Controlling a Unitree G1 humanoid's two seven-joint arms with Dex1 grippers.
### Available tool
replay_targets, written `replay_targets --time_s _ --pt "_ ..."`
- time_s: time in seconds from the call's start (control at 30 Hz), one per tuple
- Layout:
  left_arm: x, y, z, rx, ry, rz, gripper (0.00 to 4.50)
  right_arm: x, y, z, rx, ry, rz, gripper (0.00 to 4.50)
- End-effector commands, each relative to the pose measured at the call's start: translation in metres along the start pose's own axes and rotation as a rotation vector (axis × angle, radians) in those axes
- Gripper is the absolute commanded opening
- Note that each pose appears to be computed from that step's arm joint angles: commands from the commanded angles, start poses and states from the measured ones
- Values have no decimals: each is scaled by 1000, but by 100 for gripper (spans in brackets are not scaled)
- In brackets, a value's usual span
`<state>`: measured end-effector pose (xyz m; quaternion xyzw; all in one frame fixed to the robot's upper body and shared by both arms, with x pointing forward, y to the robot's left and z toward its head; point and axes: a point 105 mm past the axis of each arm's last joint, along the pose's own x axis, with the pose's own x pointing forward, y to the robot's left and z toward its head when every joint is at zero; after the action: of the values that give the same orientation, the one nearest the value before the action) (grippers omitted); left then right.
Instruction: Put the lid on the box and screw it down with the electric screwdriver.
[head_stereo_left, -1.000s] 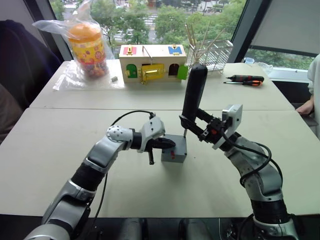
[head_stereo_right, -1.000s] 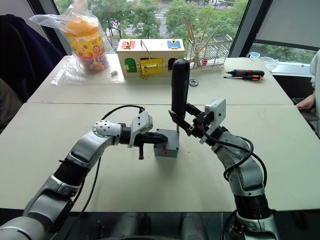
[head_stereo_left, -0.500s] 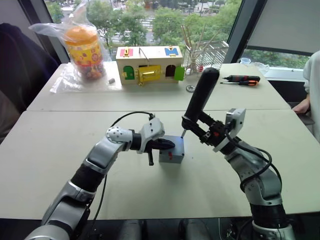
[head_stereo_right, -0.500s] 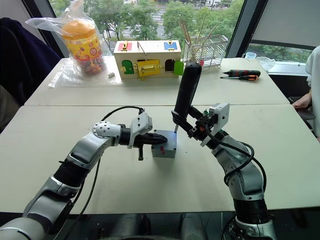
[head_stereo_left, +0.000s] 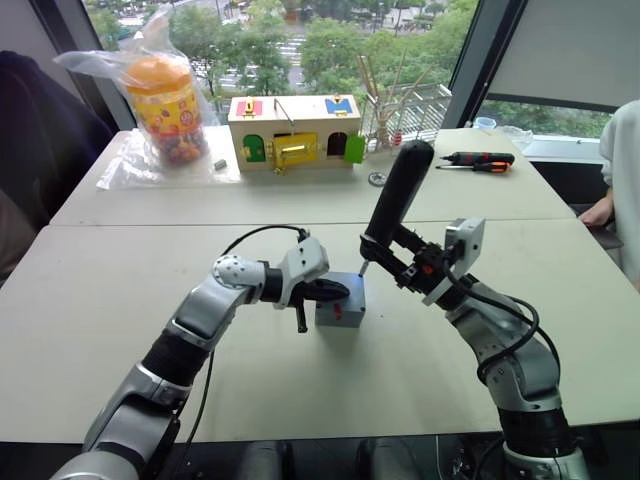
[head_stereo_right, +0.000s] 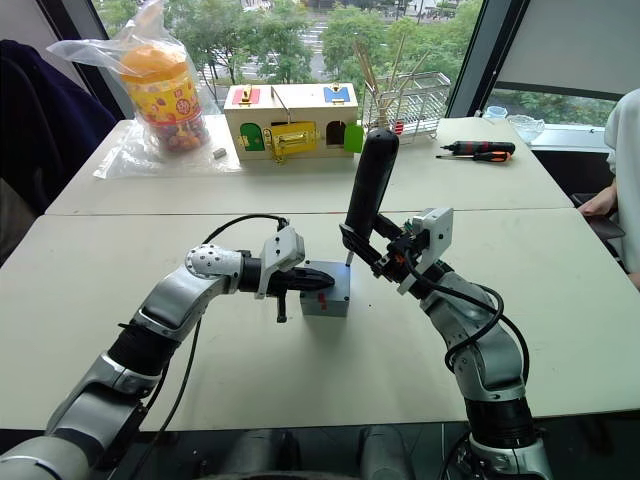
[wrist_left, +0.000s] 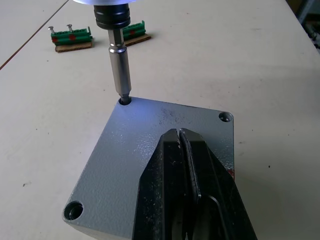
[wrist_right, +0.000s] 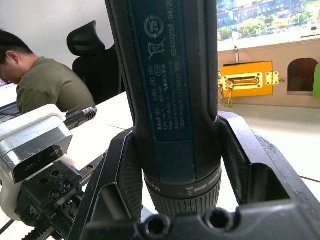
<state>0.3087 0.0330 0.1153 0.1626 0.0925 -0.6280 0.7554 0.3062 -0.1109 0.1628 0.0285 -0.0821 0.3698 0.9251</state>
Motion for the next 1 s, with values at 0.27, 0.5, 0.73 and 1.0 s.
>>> replay_targets --time_s 0.27,0.5,0.73,1.0 --pt "5 2 -10 -25 14 6 0 -7 -5 -29 68 203 11 181" --pt "6 -2 -11 -49 -1 5 0 -3 -14 72 32 -16 44 181" --pt "-4 5 8 -85 -73 55 0 -7 -38 128 -11 -81 -36 181" --pt "-20 10 63 -44 -240 97 0 -38 -103 124 61 191 -297 181"
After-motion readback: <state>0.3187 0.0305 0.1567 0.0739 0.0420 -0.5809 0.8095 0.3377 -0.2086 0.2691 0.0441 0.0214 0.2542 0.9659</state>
